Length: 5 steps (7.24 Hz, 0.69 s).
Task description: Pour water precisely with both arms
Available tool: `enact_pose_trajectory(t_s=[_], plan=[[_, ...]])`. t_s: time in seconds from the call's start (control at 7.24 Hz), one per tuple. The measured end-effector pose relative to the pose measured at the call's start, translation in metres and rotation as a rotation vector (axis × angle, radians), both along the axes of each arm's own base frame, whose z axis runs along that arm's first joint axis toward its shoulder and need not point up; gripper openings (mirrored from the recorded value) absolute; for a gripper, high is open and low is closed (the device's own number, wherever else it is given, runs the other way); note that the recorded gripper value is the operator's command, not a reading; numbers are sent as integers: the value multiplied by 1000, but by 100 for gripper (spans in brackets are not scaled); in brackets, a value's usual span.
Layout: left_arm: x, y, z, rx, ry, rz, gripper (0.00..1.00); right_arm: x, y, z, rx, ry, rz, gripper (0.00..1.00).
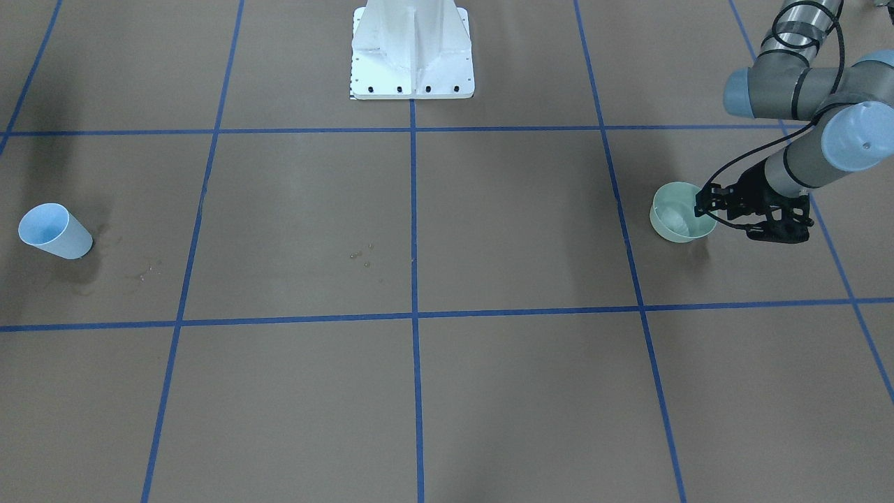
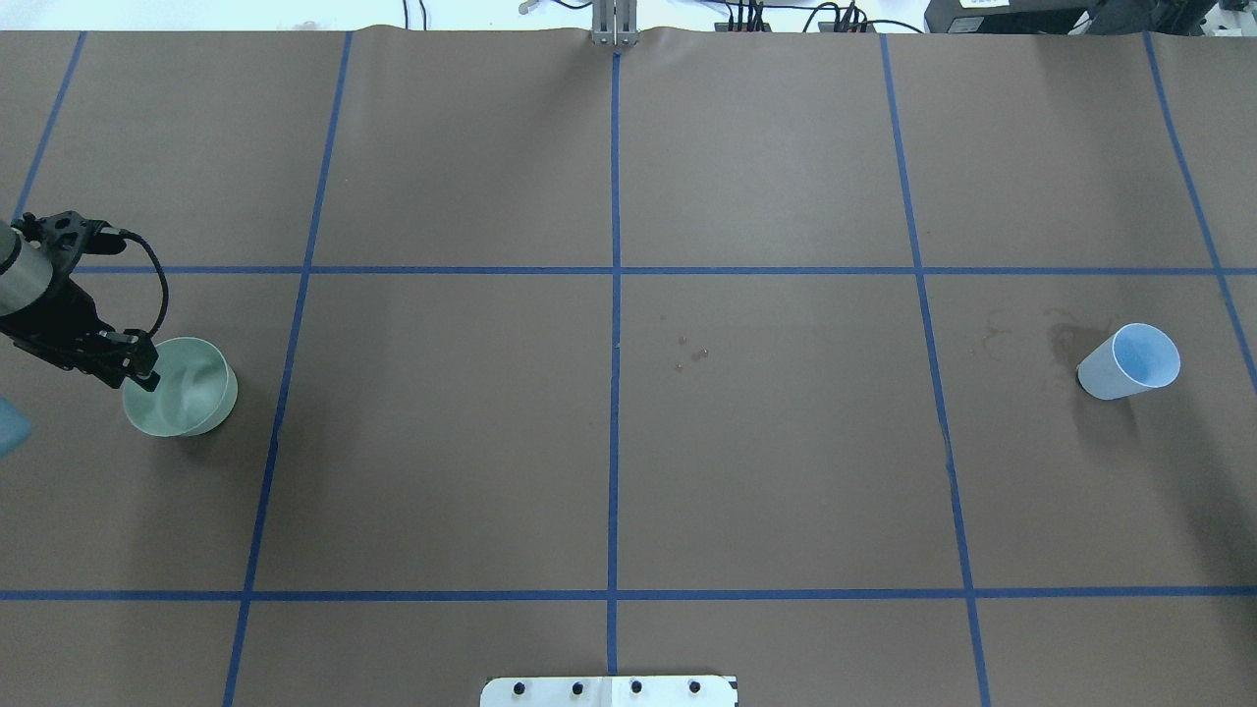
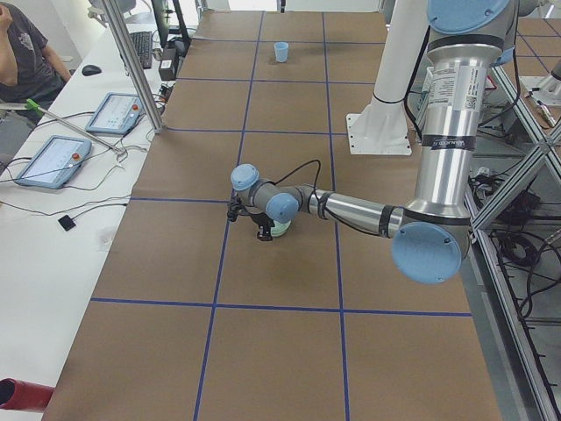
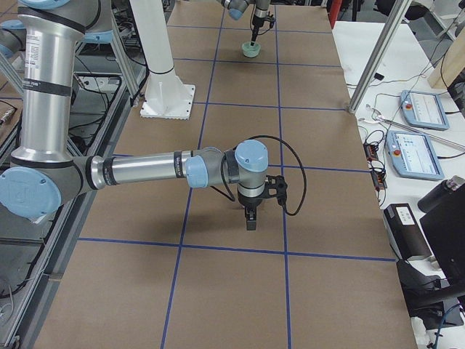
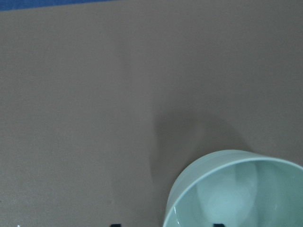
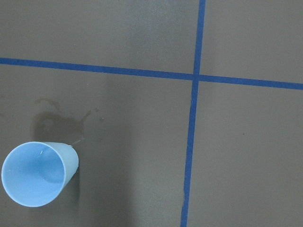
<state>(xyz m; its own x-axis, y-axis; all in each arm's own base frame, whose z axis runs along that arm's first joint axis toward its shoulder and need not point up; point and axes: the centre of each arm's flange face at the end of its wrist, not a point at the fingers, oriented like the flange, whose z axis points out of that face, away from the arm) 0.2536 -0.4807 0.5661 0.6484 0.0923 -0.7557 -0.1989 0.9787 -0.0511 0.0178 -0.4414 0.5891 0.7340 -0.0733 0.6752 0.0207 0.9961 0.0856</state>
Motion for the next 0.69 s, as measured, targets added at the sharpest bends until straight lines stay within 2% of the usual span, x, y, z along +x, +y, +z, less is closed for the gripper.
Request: enact_pose_trajectory(t_s=[0.28, 0.41, 0.69], plan=[[4, 2, -3, -44, 45, 24, 0, 0, -1, -2, 15, -2, 0, 99], [9, -4, -20, -53, 69, 32, 0, 0, -2, -3, 29, -3, -1, 99], [28, -33, -104, -50, 86, 18, 0, 0, -2, -5, 42, -4, -1, 99]])
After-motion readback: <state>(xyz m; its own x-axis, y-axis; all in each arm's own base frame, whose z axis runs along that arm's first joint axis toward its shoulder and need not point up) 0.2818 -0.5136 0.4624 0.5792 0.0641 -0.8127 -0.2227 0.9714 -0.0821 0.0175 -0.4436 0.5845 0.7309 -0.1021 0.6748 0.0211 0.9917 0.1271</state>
